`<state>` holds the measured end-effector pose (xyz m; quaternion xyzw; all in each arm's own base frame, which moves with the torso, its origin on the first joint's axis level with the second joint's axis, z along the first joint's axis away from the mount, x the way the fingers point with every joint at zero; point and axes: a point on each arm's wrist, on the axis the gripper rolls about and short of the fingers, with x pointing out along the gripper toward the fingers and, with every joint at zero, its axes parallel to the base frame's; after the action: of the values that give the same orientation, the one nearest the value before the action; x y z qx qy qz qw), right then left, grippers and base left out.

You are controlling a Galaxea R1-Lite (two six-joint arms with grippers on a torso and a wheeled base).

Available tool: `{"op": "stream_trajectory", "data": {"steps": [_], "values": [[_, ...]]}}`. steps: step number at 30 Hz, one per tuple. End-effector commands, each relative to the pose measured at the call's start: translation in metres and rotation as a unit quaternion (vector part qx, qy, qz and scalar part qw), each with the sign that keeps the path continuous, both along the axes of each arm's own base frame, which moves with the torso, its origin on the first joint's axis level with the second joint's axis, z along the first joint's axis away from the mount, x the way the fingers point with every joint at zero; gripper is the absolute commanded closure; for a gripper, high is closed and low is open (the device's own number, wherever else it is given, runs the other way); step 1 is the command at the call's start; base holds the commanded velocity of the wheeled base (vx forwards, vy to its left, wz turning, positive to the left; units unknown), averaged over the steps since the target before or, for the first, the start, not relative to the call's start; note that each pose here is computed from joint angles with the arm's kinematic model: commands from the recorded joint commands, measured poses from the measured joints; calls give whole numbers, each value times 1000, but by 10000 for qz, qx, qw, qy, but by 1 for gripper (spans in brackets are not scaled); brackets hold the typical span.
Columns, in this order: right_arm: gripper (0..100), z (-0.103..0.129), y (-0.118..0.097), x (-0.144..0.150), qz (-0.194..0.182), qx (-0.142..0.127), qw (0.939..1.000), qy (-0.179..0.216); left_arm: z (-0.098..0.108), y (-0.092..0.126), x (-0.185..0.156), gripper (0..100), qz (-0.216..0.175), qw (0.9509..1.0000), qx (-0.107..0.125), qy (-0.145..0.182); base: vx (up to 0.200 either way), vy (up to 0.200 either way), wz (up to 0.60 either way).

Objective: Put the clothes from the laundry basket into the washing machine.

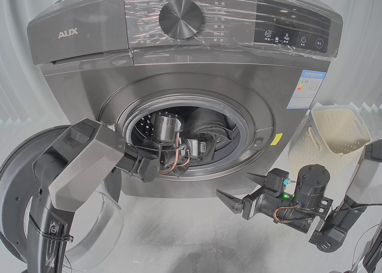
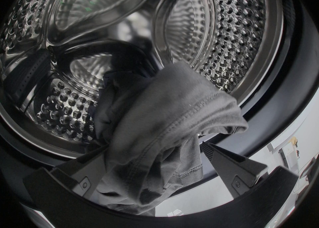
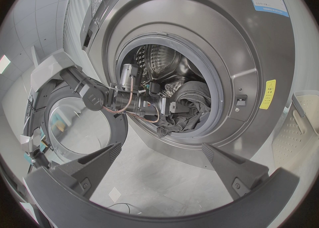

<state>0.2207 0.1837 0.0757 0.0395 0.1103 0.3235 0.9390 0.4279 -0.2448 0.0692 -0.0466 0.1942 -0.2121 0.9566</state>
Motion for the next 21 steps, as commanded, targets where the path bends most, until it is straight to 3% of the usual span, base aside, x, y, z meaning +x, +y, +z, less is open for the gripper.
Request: {"op": "stream_trajectory", "data": {"steps": [1,9,10,14,18,21], "values": [[0,0,0,0,-5,-5,10000,6,-35,-10,6,0,-65,9999,106,103,0,0,0],[0,0,3,-1,57,14,10000,-18,-59,-15,14,0,-30,9996,213,177,0,0,0],[0,0,3,-1,57,10,10000,-12,-61,-14,16,100,-7,9997,207,162,0,0,0],[0,2,4,-1,57,34,10000,-41,-52,-17,24,100,92,9999,107,-54,0,0,0],[0,3,4,0,57,54,9999,-65,-28,-18,35,100,286,9985,-111,-444,0,0,0],[0,4,4,0,57,84,9999,-100,-3,-12,45,100,503,9943,-392,-860,0,0,0]]}}
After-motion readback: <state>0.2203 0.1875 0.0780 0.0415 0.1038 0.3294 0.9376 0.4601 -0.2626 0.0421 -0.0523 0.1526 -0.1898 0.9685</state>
